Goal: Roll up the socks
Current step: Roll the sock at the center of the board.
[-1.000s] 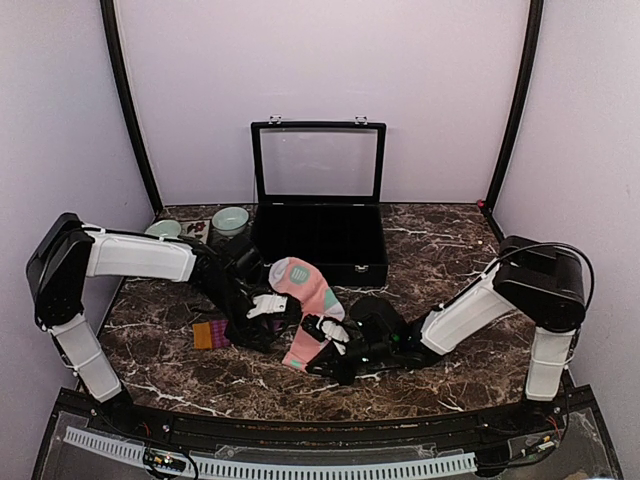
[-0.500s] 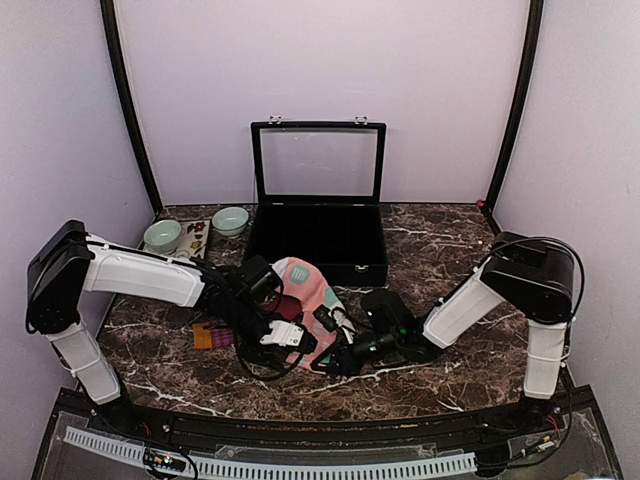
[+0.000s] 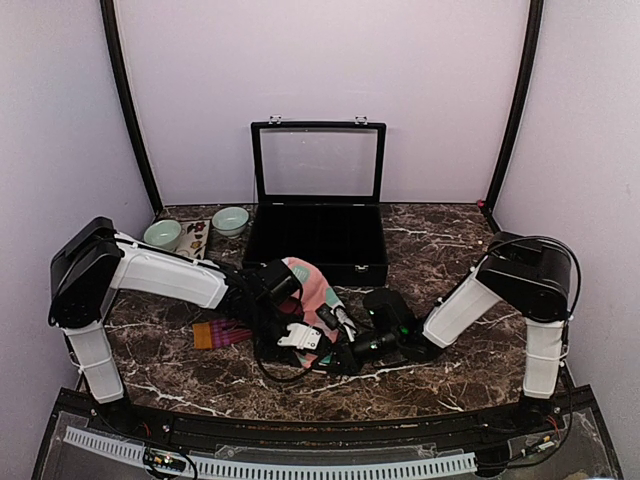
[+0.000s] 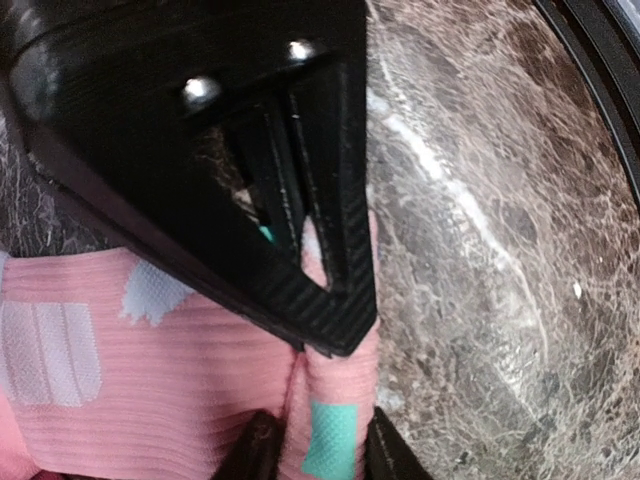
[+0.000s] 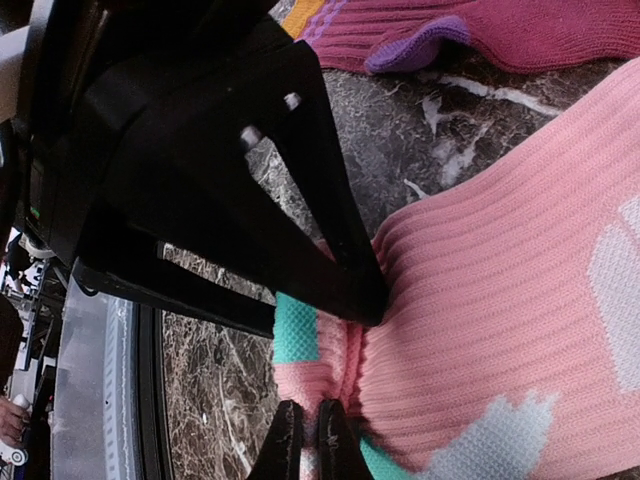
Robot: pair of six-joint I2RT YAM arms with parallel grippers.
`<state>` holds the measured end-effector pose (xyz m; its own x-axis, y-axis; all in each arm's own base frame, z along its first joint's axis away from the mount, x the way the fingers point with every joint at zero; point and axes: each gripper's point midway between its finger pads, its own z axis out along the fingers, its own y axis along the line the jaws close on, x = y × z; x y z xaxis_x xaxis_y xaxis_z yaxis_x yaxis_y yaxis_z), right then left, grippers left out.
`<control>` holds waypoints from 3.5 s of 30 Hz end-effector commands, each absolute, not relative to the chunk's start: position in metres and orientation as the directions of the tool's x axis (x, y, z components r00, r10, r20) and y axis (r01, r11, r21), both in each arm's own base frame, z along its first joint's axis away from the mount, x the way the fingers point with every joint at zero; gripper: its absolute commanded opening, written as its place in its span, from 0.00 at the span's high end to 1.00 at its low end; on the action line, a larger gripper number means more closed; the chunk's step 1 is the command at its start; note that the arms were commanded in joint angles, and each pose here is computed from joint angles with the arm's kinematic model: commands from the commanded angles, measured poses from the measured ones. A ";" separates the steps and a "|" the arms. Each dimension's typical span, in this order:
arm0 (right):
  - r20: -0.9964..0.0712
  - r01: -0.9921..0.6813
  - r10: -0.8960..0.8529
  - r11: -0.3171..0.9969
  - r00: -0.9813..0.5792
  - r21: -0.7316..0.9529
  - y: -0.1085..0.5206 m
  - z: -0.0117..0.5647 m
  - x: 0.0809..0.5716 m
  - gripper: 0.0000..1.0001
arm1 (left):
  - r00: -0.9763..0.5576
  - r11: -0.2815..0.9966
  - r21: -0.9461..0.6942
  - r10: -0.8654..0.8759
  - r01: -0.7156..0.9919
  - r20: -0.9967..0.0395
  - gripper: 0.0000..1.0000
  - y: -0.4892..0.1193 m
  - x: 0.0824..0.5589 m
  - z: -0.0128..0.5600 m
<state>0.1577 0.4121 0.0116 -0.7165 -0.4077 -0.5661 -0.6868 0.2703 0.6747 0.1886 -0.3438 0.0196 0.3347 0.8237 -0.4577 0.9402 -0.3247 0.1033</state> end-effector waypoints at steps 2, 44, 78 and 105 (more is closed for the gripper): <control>-0.259 -0.535 -0.490 0.586 -0.832 0.609 0.338 -0.079 0.134 0.97 | 0.306 -0.306 0.069 0.856 0.950 -0.417 0.84 -0.338 0.189 0.008; -0.739 -0.940 -0.661 0.157 0.128 -0.303 0.404 0.052 0.127 0.55 | 0.057 -0.216 -0.431 0.934 0.876 -0.352 0.99 -0.326 0.165 -0.017; -0.735 -0.954 -0.676 0.254 -0.057 -0.160 0.385 -0.018 0.151 0.64 | 0.129 -0.247 -0.479 0.955 0.842 -0.267 0.92 -0.317 0.169 -0.022; -0.632 -0.937 -0.716 0.346 -0.296 0.047 0.356 -0.059 0.144 0.79 | -0.047 -0.074 -0.314 0.931 0.946 -0.362 0.45 -0.287 0.216 0.042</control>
<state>0.1637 0.4089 0.0195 -0.1594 -0.5009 -0.8507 -0.9494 0.3141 -0.0070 0.2172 -0.2942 0.0293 -0.0434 0.9276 -0.3710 0.9320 -0.0962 -0.3494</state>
